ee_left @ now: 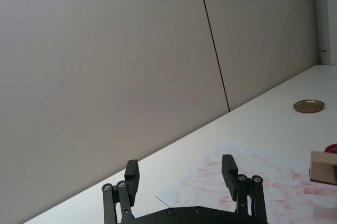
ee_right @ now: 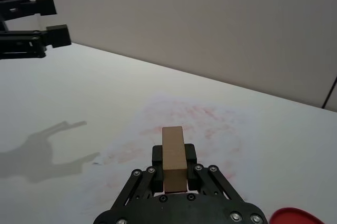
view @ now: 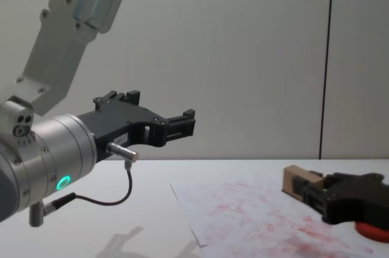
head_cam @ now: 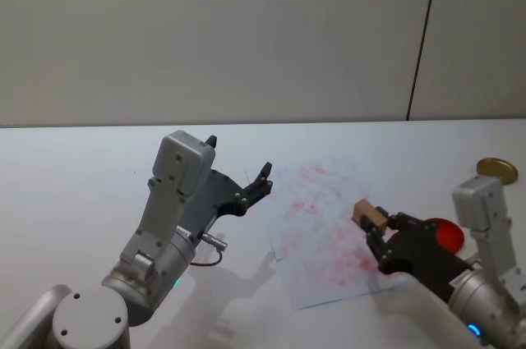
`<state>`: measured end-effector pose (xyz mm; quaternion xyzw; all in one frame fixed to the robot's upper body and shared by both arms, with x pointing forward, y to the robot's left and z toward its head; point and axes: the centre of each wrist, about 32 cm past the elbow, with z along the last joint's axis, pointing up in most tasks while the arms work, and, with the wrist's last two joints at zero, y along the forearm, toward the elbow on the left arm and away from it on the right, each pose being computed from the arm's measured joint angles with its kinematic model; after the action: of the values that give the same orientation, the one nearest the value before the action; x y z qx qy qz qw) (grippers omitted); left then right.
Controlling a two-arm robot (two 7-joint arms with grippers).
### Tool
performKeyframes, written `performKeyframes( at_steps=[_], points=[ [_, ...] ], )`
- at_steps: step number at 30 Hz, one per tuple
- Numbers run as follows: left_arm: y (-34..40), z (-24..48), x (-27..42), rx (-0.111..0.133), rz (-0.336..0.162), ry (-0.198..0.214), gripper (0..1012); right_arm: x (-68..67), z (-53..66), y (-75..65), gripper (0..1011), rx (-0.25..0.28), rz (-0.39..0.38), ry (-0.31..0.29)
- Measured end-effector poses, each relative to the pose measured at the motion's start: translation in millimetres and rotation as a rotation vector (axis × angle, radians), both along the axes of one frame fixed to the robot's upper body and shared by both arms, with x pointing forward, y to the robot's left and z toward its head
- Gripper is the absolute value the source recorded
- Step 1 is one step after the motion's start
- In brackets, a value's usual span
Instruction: Use the one hand to pick up the stamp and affix it onto the A4 paper.
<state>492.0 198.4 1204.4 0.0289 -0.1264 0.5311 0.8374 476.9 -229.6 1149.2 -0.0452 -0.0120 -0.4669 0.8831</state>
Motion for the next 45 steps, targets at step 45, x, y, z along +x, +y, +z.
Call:
performKeyframes(
  at_steps=[45],
  points=[
    [0.0,0.0,0.0,0.000,0.000,0.000,993,-14.3,-32.8,21.4,220,-0.048,0.082,0.145]
  ],
)
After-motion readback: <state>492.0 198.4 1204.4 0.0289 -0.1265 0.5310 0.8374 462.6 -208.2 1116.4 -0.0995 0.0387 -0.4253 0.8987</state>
